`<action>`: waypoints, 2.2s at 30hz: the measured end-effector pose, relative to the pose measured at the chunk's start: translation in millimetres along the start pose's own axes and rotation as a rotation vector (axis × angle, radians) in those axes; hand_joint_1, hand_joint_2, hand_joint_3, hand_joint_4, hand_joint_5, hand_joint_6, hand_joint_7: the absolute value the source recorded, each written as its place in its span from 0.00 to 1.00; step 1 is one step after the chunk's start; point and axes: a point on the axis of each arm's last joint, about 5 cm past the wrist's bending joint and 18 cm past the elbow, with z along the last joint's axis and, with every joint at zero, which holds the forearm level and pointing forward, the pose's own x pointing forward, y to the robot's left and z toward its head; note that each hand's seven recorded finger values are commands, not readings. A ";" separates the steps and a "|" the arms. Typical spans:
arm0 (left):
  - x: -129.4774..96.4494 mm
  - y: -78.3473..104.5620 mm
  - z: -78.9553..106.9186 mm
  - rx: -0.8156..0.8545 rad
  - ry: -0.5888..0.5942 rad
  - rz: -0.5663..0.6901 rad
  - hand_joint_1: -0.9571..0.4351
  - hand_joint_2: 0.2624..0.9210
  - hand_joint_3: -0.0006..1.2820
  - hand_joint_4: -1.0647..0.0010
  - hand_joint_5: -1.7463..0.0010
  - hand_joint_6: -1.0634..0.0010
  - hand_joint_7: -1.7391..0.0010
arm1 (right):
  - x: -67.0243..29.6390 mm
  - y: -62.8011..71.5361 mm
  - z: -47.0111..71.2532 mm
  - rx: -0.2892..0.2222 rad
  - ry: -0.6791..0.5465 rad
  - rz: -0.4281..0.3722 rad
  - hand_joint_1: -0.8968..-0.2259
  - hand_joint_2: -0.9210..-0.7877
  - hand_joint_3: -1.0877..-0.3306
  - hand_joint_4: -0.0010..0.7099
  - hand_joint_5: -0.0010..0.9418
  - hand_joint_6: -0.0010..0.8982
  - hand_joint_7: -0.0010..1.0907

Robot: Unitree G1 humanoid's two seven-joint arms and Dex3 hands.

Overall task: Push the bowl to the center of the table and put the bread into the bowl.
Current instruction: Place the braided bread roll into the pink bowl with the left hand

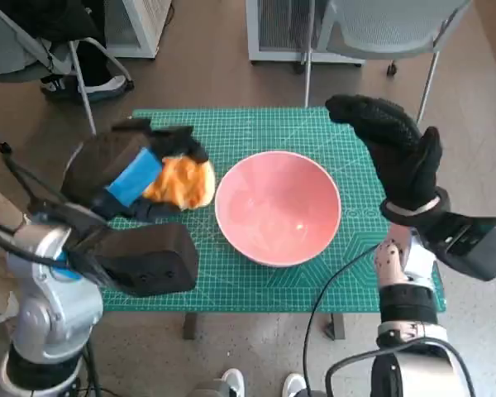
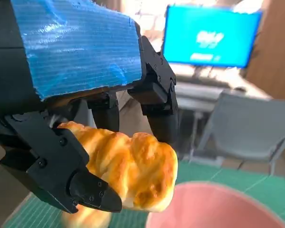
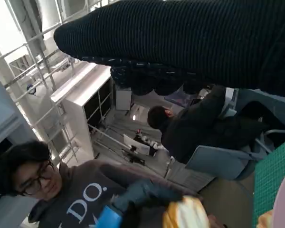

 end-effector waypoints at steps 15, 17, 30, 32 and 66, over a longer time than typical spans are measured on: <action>57.1 -1.1 48.7 0.014 -0.085 -0.169 0.69 0.35 0.74 0.52 0.02 0.44 0.26 | -1.8 -0.7 1.8 -0.018 -0.014 -0.012 0.44 0.00 0.45 0.19 0.00 0.00 0.47; 63.8 -2.9 54.8 0.029 -0.087 -0.195 0.69 0.37 0.76 0.56 0.05 0.53 0.15 | -2.5 -0.8 2.1 -0.020 -0.016 -0.014 0.44 0.00 0.45 0.19 0.00 0.00 0.47; 113.5 -32.0 84.8 0.263 0.020 -0.526 0.69 0.99 0.33 0.73 0.11 0.74 0.10 | -5.0 -2.8 4.3 -0.032 -0.024 -0.030 0.43 0.00 0.47 0.19 0.00 0.00 0.47; 119.9 -40.7 88.3 0.327 0.054 -0.597 0.69 0.99 0.33 0.74 0.11 0.75 0.10 | -4.6 -2.9 4.8 -0.034 -0.028 -0.030 0.43 0.00 0.47 0.19 0.00 0.00 0.47; 114.8 -43.3 50.7 -0.029 -0.060 -0.514 0.56 0.74 0.09 0.94 0.86 0.80 0.97 | -15.5 -0.5 6.0 -0.048 -0.008 -0.088 0.43 0.00 0.49 0.21 0.01 0.00 0.46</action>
